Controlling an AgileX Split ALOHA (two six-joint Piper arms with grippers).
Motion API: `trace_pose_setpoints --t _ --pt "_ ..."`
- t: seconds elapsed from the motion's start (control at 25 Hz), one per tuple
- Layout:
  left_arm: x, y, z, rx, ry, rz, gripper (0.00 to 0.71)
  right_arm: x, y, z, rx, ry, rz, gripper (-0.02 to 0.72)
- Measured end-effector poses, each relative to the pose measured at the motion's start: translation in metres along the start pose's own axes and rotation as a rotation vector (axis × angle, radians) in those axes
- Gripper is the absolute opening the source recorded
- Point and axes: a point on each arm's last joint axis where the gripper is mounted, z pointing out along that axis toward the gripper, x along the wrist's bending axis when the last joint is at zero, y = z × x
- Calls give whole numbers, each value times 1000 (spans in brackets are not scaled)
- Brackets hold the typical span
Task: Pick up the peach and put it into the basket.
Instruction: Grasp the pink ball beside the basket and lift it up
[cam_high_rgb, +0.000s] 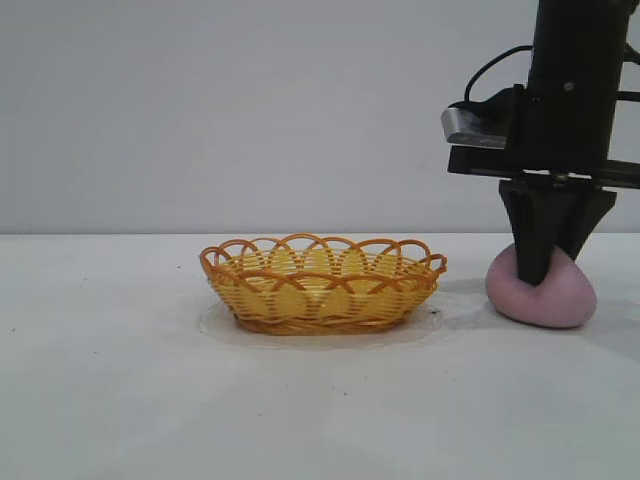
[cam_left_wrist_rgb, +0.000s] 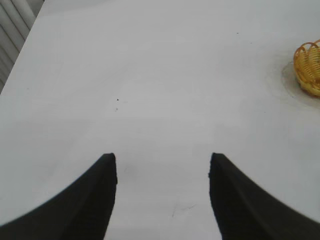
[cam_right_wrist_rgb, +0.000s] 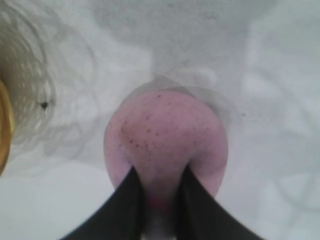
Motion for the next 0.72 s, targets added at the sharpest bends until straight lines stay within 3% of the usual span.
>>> trace_pose_setpoints --t 0.04,0.4,0.6,0.72 --pt "0 0 0 0 0 0 360 0 0 0 6 -2 -8 0" --pt "0 0 0 0 0 4 360 4 19 -53 -87 -28 -53 0" --pt "0 0 0 0 0 4 360 23 32 -89 -171 49 -80 0" --pt "0 0 0 0 0 4 360 50 34 -94 -191 72 -154 0"
